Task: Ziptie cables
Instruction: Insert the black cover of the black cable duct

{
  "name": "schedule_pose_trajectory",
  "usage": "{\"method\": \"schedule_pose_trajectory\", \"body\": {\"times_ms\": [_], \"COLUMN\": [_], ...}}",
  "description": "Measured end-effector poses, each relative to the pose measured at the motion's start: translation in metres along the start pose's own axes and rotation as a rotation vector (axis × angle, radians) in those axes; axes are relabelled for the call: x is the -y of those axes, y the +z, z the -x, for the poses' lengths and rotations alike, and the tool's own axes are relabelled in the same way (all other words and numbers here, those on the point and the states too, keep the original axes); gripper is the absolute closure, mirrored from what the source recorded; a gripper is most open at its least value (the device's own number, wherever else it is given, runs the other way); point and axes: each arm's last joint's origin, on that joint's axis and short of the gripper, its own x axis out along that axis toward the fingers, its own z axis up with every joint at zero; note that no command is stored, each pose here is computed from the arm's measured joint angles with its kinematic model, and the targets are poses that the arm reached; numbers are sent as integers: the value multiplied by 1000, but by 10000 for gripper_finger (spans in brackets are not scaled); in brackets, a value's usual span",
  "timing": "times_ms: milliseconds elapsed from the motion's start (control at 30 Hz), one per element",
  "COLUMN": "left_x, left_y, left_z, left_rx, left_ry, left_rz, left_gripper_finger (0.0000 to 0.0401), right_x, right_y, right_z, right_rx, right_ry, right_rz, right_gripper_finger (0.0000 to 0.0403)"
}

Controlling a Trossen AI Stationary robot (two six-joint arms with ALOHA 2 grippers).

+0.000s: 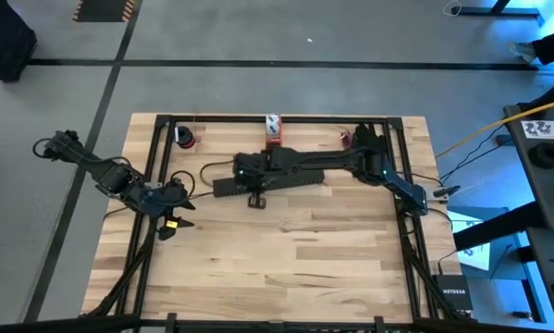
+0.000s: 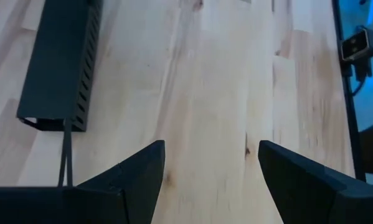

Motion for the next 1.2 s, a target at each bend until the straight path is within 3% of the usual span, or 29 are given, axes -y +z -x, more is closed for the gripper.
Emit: {"method": "schedule_pose_trajectory", "body": {"times_ms": [367,700,967,1200], "left_x": [0,0,0,0], "left_y": [0,0,0,0], "left_z": [0,0,0,0], "left_rx": [4,4,4,5], "left_ry": [6,6,5,6], "left_rz": [65,114,131,188], "left_gripper_finger": [150,150,150,150], "right_x": [-1,3,25,24], "right_y": [17,15,13,19], "right_z": [-28,-42,-42,-31], "right_rx": [191,180,179,190], "right_ry": [-53,-59,-101,-105], "right_rz": [-36,-71,-145,-92], "right_gripper_finger": [398,398,398,398]}}
